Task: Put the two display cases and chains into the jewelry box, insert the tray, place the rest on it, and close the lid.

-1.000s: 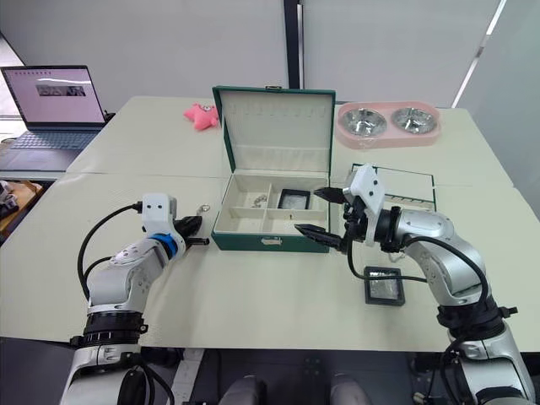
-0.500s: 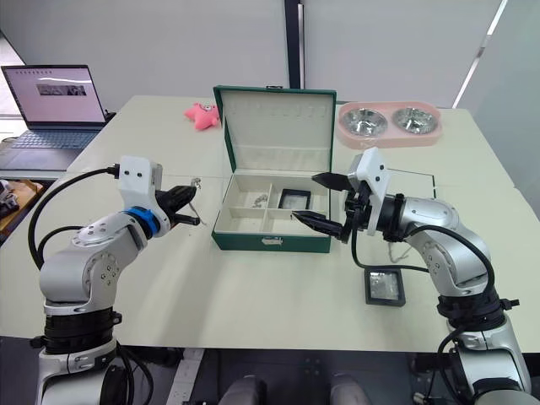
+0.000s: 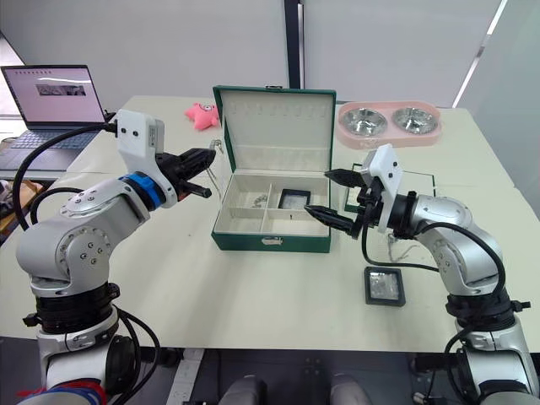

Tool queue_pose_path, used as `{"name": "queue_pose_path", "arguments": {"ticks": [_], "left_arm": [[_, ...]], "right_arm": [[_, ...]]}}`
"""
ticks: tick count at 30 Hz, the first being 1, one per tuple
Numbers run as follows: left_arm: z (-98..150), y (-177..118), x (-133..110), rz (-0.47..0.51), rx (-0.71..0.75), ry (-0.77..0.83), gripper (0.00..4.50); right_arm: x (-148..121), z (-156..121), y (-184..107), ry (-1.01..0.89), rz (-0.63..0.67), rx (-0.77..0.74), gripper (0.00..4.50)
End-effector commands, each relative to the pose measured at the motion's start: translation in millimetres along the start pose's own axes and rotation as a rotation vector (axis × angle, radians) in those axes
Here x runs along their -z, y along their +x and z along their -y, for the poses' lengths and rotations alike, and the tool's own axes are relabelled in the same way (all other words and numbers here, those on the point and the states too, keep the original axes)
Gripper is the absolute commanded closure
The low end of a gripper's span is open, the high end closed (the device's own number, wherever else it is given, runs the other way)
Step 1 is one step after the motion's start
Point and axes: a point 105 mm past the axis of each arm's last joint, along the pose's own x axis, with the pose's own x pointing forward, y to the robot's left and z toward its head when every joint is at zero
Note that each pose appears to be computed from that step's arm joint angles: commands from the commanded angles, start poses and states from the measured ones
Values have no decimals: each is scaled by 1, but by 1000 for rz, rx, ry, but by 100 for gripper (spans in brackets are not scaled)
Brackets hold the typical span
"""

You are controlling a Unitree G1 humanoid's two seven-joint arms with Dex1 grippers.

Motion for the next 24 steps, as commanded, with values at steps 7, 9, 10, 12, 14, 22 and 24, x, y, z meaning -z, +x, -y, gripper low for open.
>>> {"name": "queue_pose_path", "arguments": {"ticks": [7, 9, 10, 12, 14, 22, 24], "left_arm": [[20, 7, -11, 49, 91, 5, 448], [21, 9, -5, 33, 95, -2, 448], [22, 10, -2, 27, 97, -6, 448], [23, 11, 5, 11, 104, -18, 448], [24, 11, 13, -12, 108, -16, 448], [20, 13, 48, -104, 82, -2, 448], [22, 12, 55, -121, 88, -9, 448]], "right_arm": [[-13, 6, -18, -48, 15, 55, 0], [-12, 6, -21, -46, 8, 63, 0], [-11, 6, -21, -46, 6, 66, 0], [-10, 7, -23, -44, 2, 72, 0], [-10, 7, -24, -43, -1, 76, 0], [-6, 7, -26, -37, -12, 85, 0], [-5, 7, -26, -36, -13, 86, 0]]}}
